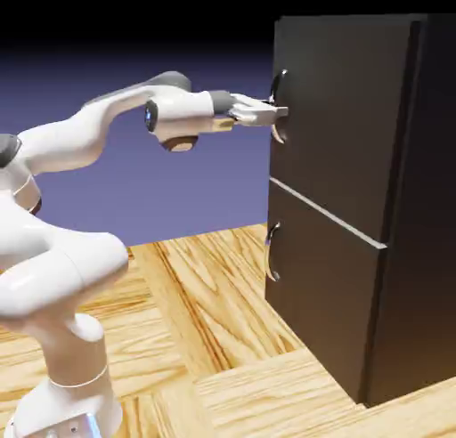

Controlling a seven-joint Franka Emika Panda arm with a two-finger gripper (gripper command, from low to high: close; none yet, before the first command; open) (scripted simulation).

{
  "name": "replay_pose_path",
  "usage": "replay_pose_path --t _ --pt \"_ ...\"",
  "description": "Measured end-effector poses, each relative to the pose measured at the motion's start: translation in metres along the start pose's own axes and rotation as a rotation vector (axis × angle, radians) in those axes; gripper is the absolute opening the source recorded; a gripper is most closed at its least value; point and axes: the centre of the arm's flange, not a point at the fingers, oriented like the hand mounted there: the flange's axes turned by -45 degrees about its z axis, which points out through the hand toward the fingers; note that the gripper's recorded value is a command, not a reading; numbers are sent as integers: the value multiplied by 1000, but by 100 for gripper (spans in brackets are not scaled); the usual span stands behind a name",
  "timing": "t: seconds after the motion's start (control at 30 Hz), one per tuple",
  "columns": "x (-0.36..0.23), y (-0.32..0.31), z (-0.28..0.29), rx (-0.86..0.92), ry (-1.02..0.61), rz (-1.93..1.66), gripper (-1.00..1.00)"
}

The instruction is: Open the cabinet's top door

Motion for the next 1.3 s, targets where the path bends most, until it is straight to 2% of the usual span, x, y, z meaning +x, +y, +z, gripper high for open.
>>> replay_pose_path --t 0.43,0.67,1.3 --pt "0 -56 -95 -282 1 -2 -100" --pt "0 -107 -149 -473 1 0 -100" --pt "0 -214 -214 -797 0 1 -100"
